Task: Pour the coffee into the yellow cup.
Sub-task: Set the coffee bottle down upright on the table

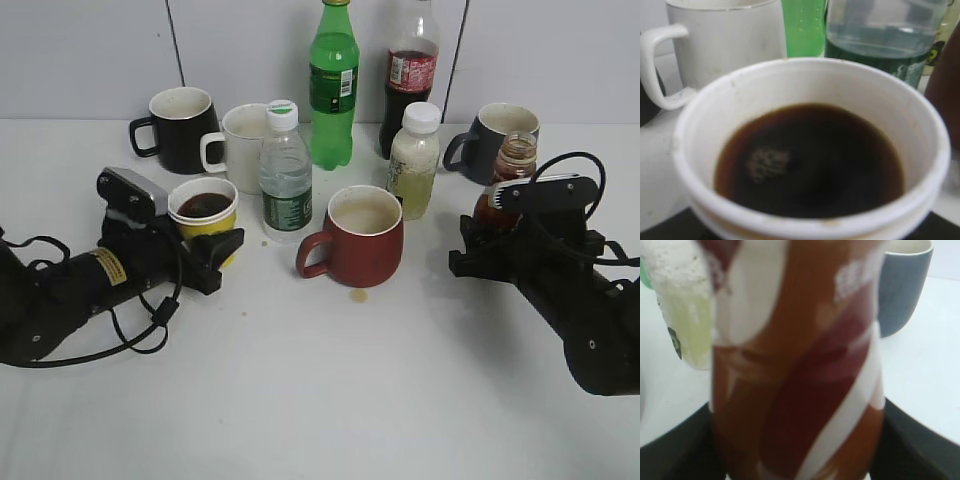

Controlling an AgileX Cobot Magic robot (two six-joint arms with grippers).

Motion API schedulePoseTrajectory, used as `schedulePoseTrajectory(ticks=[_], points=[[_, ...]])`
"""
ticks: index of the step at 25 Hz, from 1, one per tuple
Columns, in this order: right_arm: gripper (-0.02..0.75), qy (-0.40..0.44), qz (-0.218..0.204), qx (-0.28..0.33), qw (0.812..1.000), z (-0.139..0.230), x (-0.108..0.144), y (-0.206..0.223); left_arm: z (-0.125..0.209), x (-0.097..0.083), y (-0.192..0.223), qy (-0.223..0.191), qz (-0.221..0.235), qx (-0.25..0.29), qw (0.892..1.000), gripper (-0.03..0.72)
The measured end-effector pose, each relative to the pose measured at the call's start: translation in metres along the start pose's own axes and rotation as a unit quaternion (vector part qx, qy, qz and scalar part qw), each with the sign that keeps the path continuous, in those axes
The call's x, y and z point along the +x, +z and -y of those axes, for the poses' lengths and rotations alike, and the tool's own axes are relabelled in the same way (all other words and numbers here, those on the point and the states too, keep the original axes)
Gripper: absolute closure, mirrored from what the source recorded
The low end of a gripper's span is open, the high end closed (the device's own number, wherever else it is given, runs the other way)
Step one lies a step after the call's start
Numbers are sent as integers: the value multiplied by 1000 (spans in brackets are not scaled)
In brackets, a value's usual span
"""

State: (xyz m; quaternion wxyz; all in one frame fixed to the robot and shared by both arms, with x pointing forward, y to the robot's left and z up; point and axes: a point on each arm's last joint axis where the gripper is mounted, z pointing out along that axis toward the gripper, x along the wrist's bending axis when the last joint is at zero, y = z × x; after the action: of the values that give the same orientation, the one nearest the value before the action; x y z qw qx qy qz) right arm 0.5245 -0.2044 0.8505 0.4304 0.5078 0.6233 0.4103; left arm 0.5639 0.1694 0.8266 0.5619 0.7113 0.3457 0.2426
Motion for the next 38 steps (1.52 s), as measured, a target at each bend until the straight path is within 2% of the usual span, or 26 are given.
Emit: schedulePoseTrajectory(ticks=[13,21,38], points=[[232,0,0,0,1000,0,0,0,7,1,4,-4,2,-14,1000,234],[232,1,0,0,1000,0,0,0,8,1,4,-4,1,-4,1000,139],[232,-5,-11,-5,1000,9,9,20,0,-6,-23,-19,-23,9,1000,84]])
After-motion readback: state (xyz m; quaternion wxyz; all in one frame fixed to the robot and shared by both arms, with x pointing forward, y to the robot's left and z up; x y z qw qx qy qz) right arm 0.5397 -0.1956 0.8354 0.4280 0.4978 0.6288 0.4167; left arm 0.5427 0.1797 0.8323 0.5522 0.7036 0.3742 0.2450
